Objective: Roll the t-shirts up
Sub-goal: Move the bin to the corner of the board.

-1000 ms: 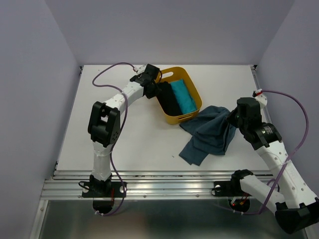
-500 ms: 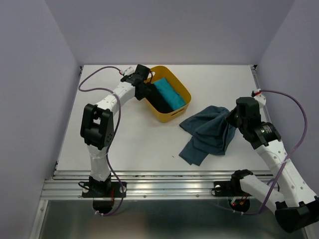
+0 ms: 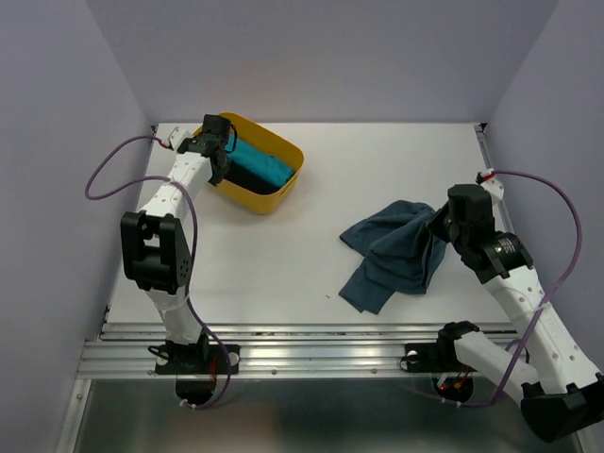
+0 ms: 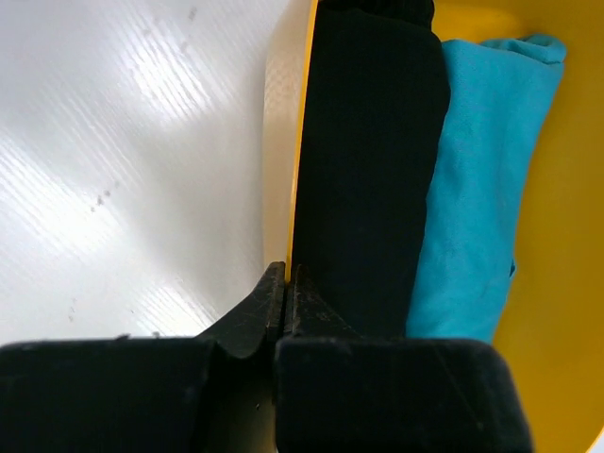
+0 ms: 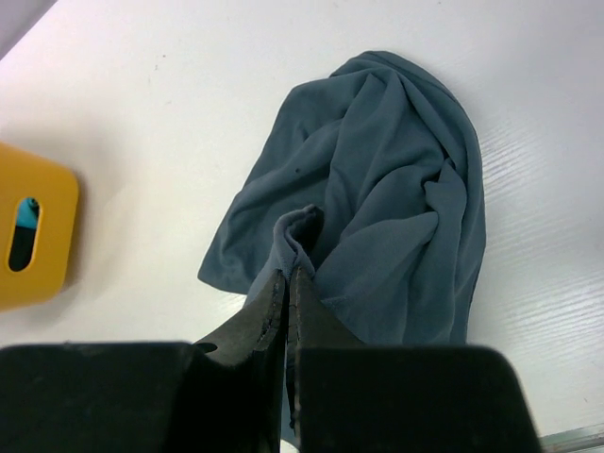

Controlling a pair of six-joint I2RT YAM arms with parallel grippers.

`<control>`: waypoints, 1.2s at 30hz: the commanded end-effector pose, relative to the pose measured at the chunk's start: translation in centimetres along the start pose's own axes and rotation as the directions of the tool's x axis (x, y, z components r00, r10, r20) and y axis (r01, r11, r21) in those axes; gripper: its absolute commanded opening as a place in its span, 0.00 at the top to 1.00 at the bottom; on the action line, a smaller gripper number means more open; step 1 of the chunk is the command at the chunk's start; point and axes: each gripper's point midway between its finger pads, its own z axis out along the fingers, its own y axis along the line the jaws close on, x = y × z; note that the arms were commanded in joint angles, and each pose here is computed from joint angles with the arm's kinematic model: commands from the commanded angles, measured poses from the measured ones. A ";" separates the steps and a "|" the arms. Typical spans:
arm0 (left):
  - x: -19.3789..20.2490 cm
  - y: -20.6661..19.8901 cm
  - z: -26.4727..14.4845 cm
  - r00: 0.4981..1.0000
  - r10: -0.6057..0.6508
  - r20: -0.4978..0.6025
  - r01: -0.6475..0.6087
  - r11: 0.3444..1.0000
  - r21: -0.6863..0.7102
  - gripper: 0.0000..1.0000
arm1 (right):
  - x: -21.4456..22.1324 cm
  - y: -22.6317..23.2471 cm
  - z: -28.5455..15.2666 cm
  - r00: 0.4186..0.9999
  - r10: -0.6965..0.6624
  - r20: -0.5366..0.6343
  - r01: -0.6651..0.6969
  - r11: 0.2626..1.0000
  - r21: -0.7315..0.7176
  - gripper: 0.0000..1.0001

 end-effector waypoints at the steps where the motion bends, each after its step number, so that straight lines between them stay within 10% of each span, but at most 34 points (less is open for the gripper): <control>1: -5.7 -2.0 -3.3 0.968 -0.220 0.121 0.204 0.970 0.131 1.00 | -1.5 0.7 -0.7 0.998 0.033 0.050 -0.032 0.999 -0.036 0.99; 14: -6.8 1.6 -0.3 0.945 -0.290 0.153 0.285 0.957 0.057 0.99 | -1.3 0.2 -1.5 0.998 0.040 0.045 -0.038 0.998 -0.044 0.99; 17: -6.2 1.6 0.2 0.956 -0.262 0.136 0.257 0.965 0.050 0.91 | -1.1 0.2 -1.4 0.998 0.038 0.041 -0.036 0.998 -0.042 0.99; 21: -5.7 1.0 0.1 0.975 -0.196 0.104 0.188 0.979 0.078 0.35 | -1.0 0.3 -1.5 0.999 0.035 0.032 -0.033 0.998 -0.051 0.99; 24: -6.1 0.4 -1.0 0.981 -0.160 0.106 0.145 0.980 0.135 0.21 | -0.9 0.4 -1.6 0.999 0.025 0.025 -0.023 0.998 -0.056 0.99; 36: -3.6 -4.6 -14.1 0.971 0.119 0.205 -0.195 0.896 0.400 0.20 | 2.4 5.3 0.9 0.986 -0.099 -0.131 0.062 0.964 -0.260 0.99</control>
